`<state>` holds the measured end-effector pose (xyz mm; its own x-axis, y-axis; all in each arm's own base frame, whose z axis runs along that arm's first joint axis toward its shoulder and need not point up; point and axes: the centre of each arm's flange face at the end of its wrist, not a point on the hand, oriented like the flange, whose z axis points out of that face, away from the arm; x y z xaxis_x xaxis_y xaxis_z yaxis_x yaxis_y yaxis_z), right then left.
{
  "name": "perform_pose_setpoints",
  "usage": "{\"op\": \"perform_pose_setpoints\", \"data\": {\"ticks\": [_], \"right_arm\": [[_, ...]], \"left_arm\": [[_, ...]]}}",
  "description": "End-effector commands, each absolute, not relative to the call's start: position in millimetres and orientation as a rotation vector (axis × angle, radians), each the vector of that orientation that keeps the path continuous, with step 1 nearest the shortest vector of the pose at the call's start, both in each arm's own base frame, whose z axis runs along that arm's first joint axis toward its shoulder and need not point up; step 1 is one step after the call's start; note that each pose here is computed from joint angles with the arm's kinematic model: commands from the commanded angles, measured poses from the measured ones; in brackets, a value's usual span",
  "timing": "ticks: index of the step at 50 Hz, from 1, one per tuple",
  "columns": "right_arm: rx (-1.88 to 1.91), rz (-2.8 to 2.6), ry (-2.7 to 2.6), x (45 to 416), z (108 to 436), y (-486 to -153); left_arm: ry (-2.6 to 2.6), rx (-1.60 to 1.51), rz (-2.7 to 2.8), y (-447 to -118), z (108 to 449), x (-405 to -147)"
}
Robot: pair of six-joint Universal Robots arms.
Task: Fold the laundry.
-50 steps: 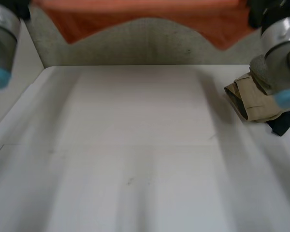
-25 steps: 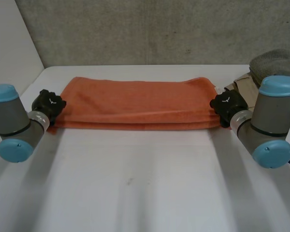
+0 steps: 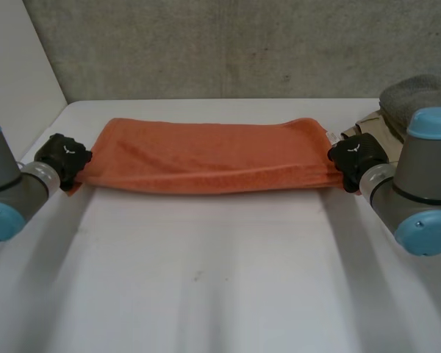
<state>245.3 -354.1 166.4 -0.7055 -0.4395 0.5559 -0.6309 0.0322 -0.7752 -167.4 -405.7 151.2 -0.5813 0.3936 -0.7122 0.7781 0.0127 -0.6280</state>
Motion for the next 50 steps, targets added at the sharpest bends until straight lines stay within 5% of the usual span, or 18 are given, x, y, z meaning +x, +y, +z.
{"op": "perform_pose_setpoints", "data": {"ticks": [1,14,20,35,50], "right_arm": [[1.265,1.661,-2.161,240.7,184.5,-335.3],[1.939,0.814,-2.184,200.5,197.4,-260.0],[1.848,0.933,-2.186,200.2,199.5,-271.6],[1.317,1.427,-2.042,215.3,158.3,-347.9],[1.116,1.731,-1.739,250.4,139.1,-390.3]], "left_arm": [[2.102,1.265,-1.444,-364.7,182.1,-160.3],[2.17,1.635,-0.756,-267.2,183.4,-142.8],[2.052,1.649,-0.847,-270.7,187.8,-156.9],[1.692,1.333,-1.449,-394.3,196.8,-229.9],[1.442,1.27,-1.622,-459.0,161.1,-273.8]]}}
